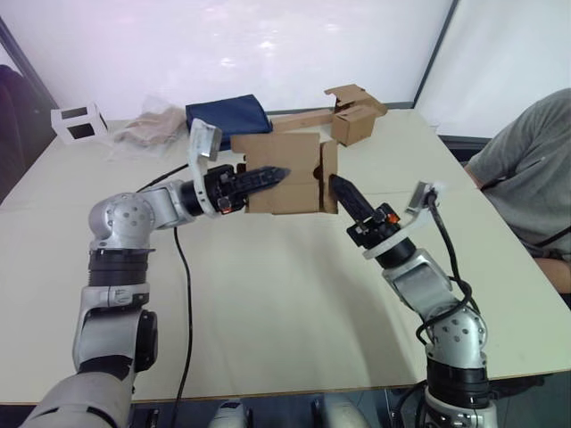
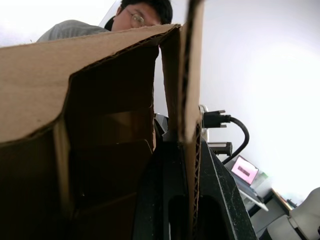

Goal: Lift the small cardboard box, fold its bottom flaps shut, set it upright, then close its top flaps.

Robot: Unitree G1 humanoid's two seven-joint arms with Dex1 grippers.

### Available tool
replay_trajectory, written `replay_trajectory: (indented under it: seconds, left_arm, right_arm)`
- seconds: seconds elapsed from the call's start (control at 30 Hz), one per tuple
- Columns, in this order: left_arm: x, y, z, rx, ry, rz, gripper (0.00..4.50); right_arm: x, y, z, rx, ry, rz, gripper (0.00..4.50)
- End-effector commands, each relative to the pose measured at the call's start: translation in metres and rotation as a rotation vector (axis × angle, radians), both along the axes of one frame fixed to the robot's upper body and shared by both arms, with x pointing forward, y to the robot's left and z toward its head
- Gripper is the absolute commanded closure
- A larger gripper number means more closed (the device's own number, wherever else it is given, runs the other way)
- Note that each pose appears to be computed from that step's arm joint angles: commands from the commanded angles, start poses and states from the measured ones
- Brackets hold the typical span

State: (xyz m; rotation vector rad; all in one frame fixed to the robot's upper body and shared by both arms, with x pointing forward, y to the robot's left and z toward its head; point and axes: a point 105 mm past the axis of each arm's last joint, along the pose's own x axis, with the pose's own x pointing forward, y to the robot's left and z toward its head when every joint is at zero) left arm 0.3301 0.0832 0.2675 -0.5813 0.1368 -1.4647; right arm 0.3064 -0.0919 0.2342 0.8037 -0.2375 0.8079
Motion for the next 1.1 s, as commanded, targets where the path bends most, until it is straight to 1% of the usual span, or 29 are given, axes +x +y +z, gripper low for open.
replay_trajectory:
  seconds: [0.03, 0.2, 0.33, 0.47, 0.67, 0.87, 0.97, 1.1]
  left_arm:
    - [-0.007, -0.002, 0.013, -0.025, -0.061, -0.022, 4.5]
    - [-0.008, -0.004, 0.011, -0.019, -0.065, -0.022, 4.5]
    - [-0.006, -0.003, 0.009, -0.015, -0.062, -0.015, 4.5]
    - [-0.006, -0.004, 0.01, -0.018, -0.064, -0.015, 4.5]
    - [-0.007, -0.005, 0.012, -0.025, -0.067, -0.024, 4.5]
    - [-0.009, -0.007, 0.014, -0.036, -0.072, -0.032, 4.5]
    - [-0.01, -0.007, 0.014, -0.038, -0.074, -0.03, 4.5]
    - [-0.009, -0.004, 0.015, -0.042, -0.076, -0.019, 4.5]
  right_arm:
    - [-0.01, 0.008, 0.018, -0.006, -0.078, 0.011, 3.91]
    - [-0.014, 0.014, 0.023, 0.004, -0.089, 0.038, 3.91]
    - [-0.024, 0.017, 0.031, 0.058, -0.091, 0.115, 3.91]
    - [-0.032, 0.019, 0.032, 0.093, -0.062, 0.197, 3.91]
    - [-0.04, 0.038, 0.026, 0.016, -0.052, 0.291, 3.91]
    - [-0.036, 0.054, 0.022, -0.065, -0.06, 0.305, 3.91]
    - [-0.034, 0.05, 0.025, -0.043, -0.063, 0.295, 3.91]
    - [-0.024, 0.018, 0.036, 0.076, -0.048, 0.218, 3.91]
